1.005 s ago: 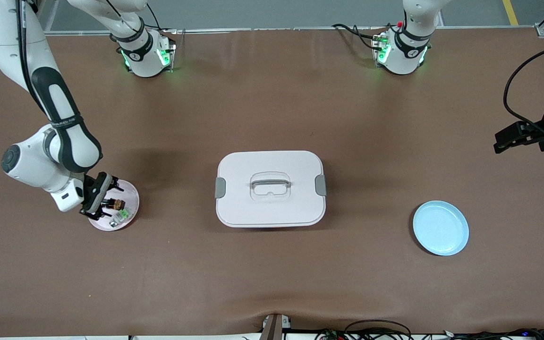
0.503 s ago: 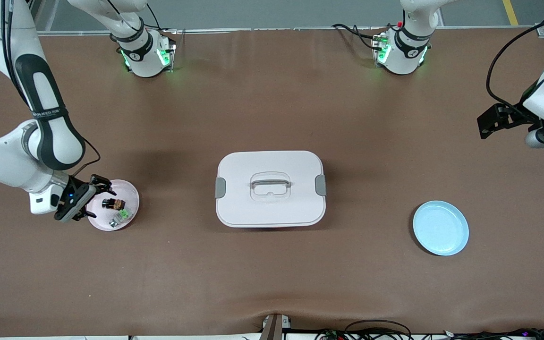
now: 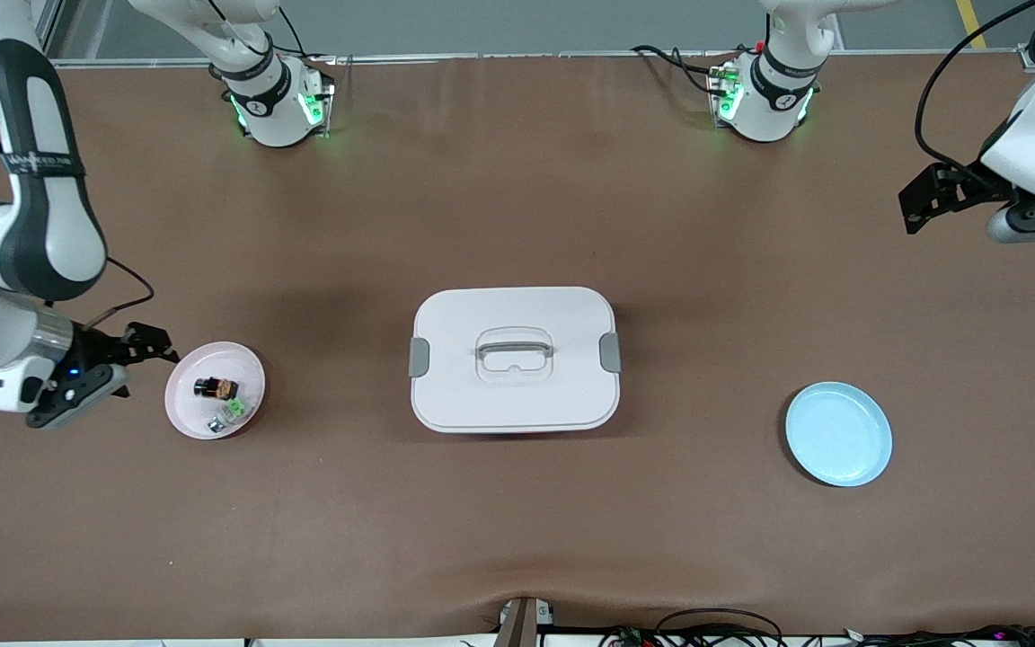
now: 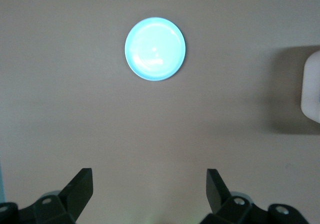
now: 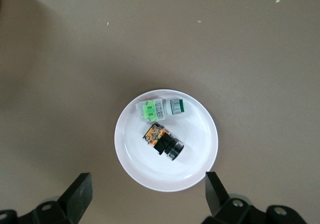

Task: Transfer orange switch to right arm and place

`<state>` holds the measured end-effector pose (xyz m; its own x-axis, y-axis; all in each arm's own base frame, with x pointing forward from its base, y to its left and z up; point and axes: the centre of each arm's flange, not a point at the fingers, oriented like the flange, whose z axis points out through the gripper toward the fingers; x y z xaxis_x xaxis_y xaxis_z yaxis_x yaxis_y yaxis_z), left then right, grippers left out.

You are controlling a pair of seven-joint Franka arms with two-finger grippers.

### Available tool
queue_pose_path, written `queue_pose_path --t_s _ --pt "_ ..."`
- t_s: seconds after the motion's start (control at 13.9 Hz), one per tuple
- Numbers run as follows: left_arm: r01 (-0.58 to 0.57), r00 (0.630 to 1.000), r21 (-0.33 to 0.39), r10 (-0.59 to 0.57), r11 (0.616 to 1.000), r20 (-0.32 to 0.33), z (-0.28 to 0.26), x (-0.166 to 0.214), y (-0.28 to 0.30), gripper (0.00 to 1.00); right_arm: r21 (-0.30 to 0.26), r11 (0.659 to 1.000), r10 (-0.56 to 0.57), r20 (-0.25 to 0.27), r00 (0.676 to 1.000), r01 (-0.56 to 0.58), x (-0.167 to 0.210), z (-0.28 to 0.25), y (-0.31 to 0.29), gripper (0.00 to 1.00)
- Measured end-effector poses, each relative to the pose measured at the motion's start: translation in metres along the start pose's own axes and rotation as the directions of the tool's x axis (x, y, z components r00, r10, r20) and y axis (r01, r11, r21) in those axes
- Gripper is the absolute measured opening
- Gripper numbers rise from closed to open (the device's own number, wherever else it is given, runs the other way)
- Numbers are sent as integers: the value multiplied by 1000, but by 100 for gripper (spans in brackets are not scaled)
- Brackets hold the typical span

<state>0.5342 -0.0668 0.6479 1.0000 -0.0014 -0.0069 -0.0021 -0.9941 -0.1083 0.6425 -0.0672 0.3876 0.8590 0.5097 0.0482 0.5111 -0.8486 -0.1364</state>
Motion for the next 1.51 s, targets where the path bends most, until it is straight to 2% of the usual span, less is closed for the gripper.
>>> queue_pose_path --t_s 0.14,0.29,0.5,0.57,0.72,0.79,1.01,1.36,1.51 --pt "7 1000 -17 -6 1000 19 -1 -6 -3 100 -10 998 57 -5 998 -57 4 -21 3 100" --pt "11 999 -50 -9 999 35 -2 -11 -3 100 -18 983 183 -15 983 -183 2 -36 9 100" --pt "22 999 -67 -20 997 39 -6 -22 -7 100 -35 917 399 20 917 -398 0 -68 10 100" --pt "22 999 -67 -19 998 38 -7 -26 -6 100 -46 900 435 12 900 -434 1 -84 10 100" --pt "18 1000 -64 -16 998 26 -14 -35 -4 100 -59 884 463 -31 886 -464 1 -116 13 100" --pt "18 1000 -63 -17 998 21 -17 -38 -4 100 -59 879 472 -36 881 -473 -3 -129 15 100" --pt "19 1000 -66 -18 998 20 -19 -42 -15 100 -48 877 479 5 878 -478 -11 -155 10 100" --pt "4 1000 -72 -4 997 12 -23 -45 -29 100 -53 886 461 -18 887 -461 -9 -188 -4 100" --pt "-13 1000 -71 14 997 16 -25 -49 -21 100 -72 888 454 -7 891 -454 -12 -198 -15 100"
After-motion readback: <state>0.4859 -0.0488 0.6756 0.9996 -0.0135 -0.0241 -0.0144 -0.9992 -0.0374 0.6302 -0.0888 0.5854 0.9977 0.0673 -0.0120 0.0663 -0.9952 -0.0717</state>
